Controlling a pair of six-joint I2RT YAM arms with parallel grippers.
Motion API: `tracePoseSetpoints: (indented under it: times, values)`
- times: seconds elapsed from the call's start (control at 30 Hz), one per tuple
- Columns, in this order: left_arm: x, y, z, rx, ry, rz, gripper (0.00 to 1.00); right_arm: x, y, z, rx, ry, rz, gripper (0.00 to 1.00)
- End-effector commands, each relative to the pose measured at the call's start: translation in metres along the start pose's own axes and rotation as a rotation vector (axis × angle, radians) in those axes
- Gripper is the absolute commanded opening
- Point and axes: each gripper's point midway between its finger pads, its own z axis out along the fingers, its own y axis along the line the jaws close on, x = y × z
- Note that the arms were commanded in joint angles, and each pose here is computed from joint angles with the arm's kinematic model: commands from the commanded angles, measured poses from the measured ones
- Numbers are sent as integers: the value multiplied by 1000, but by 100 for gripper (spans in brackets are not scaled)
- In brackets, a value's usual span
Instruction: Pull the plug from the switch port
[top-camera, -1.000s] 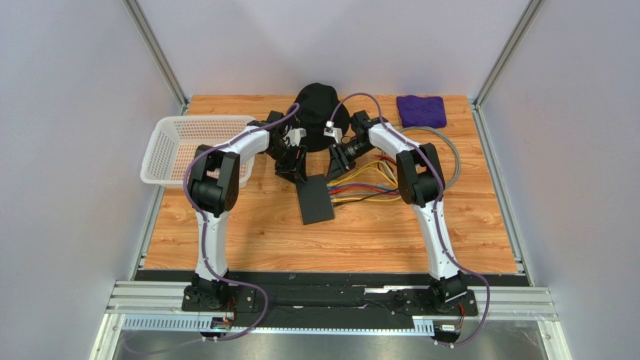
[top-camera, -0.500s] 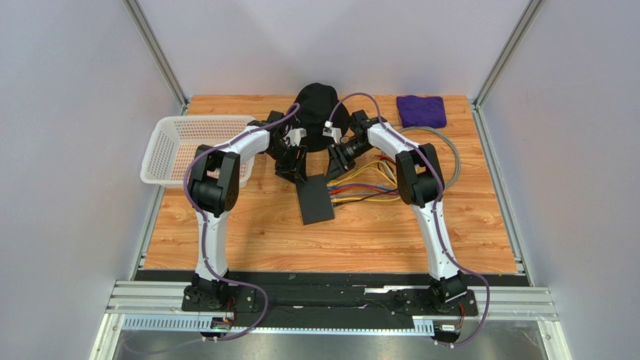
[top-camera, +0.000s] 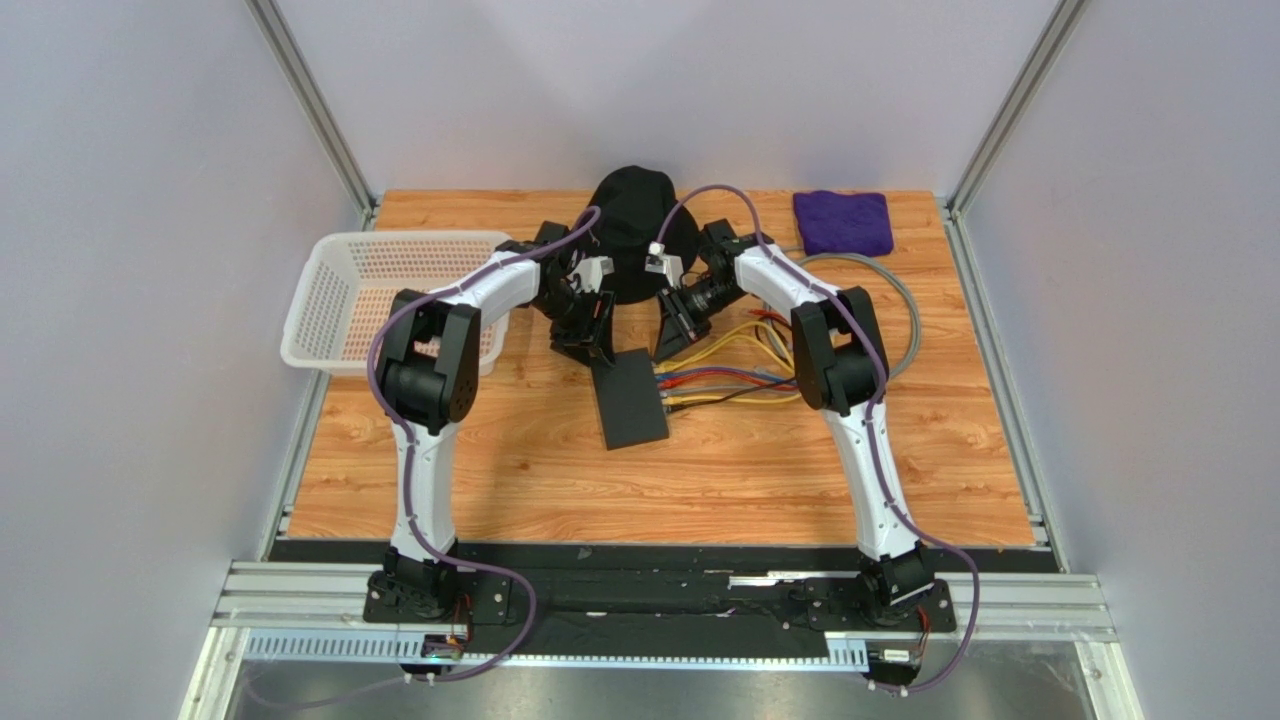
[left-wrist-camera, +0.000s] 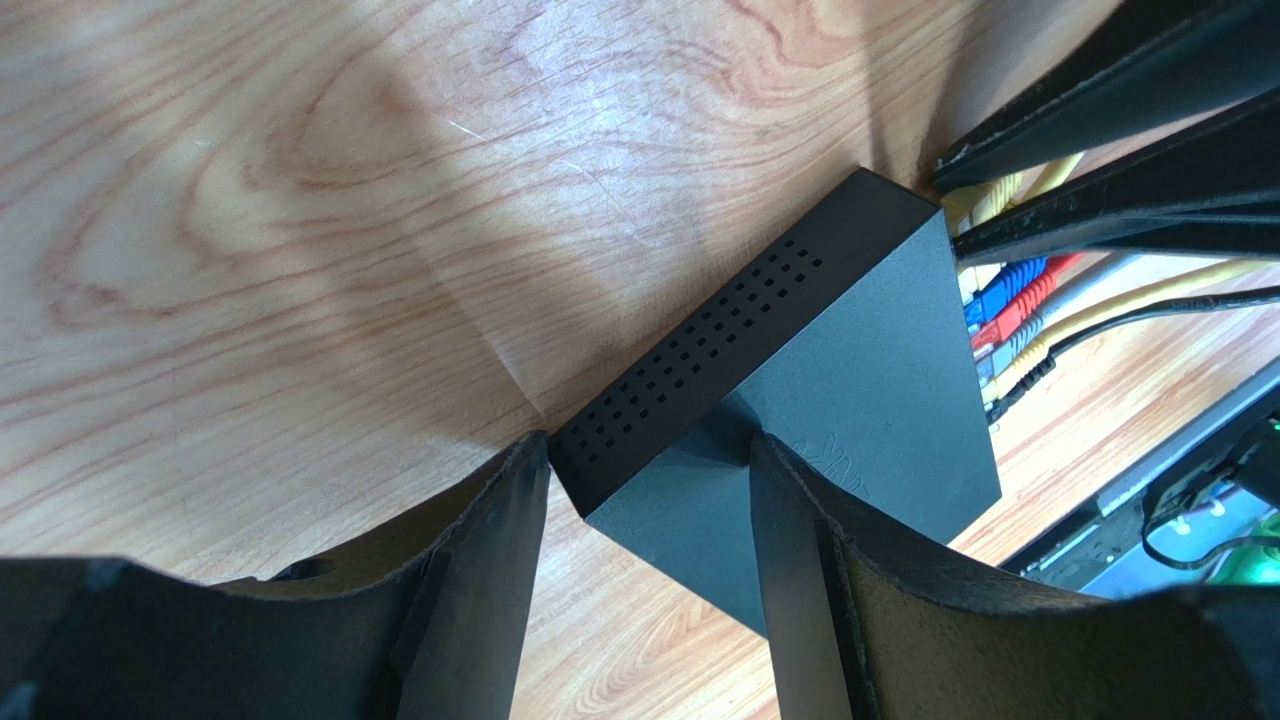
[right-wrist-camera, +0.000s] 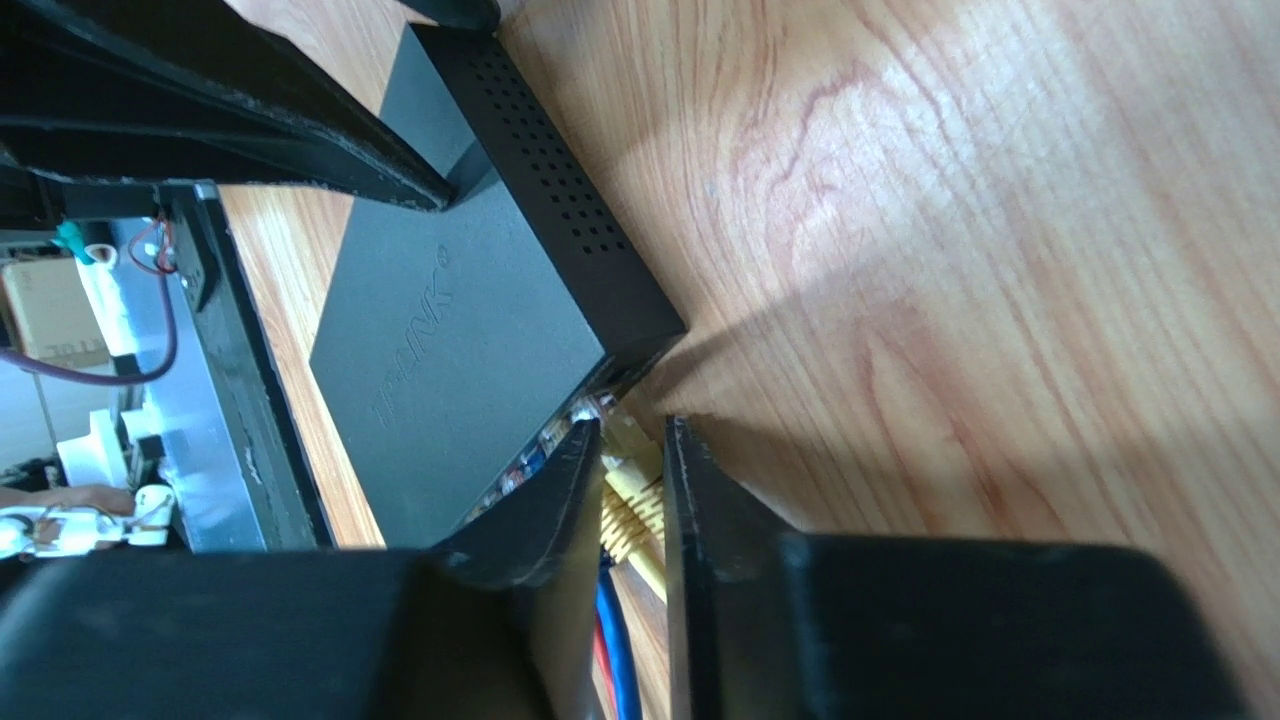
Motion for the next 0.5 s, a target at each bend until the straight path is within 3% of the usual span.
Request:
tracePoseSetpoints:
  times: [0.0, 0.23, 0.4, 0.47]
  values:
    - [6, 17, 18, -64, 35, 39, 61, 35, -31, 27, 141, 148, -25, 11]
    - [5, 17, 16, -64, 29, 43, 61, 38, -34, 22, 190, 167, 8, 0]
    - [3, 17, 16, -65, 22, 48, 61, 21, -38, 9, 264, 141, -15, 0]
    - [1, 17, 15, -68, 18, 51, 62, 7, -38, -2, 273, 99, -17, 7]
